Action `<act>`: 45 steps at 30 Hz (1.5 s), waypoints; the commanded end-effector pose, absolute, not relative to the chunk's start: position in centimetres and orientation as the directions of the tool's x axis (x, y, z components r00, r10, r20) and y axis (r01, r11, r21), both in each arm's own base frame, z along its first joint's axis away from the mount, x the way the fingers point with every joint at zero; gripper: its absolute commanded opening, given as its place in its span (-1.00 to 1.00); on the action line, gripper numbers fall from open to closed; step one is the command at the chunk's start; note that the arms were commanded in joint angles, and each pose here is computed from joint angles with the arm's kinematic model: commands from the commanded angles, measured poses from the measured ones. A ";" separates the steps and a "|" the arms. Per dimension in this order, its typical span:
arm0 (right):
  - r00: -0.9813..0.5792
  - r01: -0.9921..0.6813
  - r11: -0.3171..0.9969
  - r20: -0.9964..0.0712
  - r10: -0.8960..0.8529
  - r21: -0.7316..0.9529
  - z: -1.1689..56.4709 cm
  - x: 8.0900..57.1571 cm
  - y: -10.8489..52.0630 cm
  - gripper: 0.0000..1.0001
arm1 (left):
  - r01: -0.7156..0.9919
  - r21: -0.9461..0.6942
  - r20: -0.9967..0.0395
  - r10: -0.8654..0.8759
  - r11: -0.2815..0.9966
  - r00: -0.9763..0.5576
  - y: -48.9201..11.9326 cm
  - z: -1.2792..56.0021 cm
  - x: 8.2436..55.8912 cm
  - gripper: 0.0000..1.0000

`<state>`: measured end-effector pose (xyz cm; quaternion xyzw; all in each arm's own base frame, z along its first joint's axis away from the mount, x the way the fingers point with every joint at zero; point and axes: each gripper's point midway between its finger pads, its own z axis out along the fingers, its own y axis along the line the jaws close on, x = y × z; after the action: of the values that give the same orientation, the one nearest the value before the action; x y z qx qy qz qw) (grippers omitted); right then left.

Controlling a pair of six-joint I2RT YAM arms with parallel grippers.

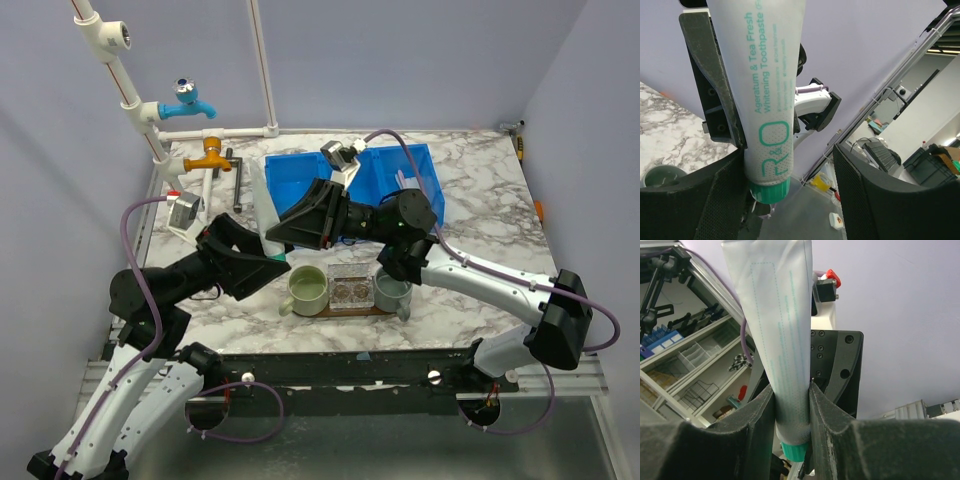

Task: Prepare toiletry sets of a toothbrush and toothpaste on the tray

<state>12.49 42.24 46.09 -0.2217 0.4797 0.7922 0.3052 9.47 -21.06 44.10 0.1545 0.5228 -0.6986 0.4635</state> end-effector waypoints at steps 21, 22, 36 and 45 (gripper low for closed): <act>-0.597 -0.801 -0.242 -0.756 0.267 0.547 45.2 11.8 41.6 0.07 | 0.828 -0.559 -0.754 -0.449 0.051 -0.481 -21.0 42.8 9.7 -1.00; -0.582 -0.813 -0.223 -0.766 0.272 0.538 45.4 11.9 41.4 0.11 | 0.823 -0.564 -0.756 -0.441 0.064 -0.484 -21.0 42.4 9.8 -1.00; -0.430 -0.869 0.221 -0.897 0.100 0.442 43.1 16.3 39.8 0.33 | 0.768 -0.460 -0.886 -0.169 0.446 -0.433 -18.8 33.6 11.5 -1.00; -0.445 -0.850 0.351 -0.892 -0.077 0.394 42.1 17.8 39.8 0.38 | 0.766 -0.367 -0.906 -0.017 0.528 -0.422 -17.3 31.1 11.1 -1.00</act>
<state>16.84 40.14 46.15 -0.3049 0.6400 0.5413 0.4521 11.22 -18.54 31.77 0.2225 0.7215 -0.4648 0.4624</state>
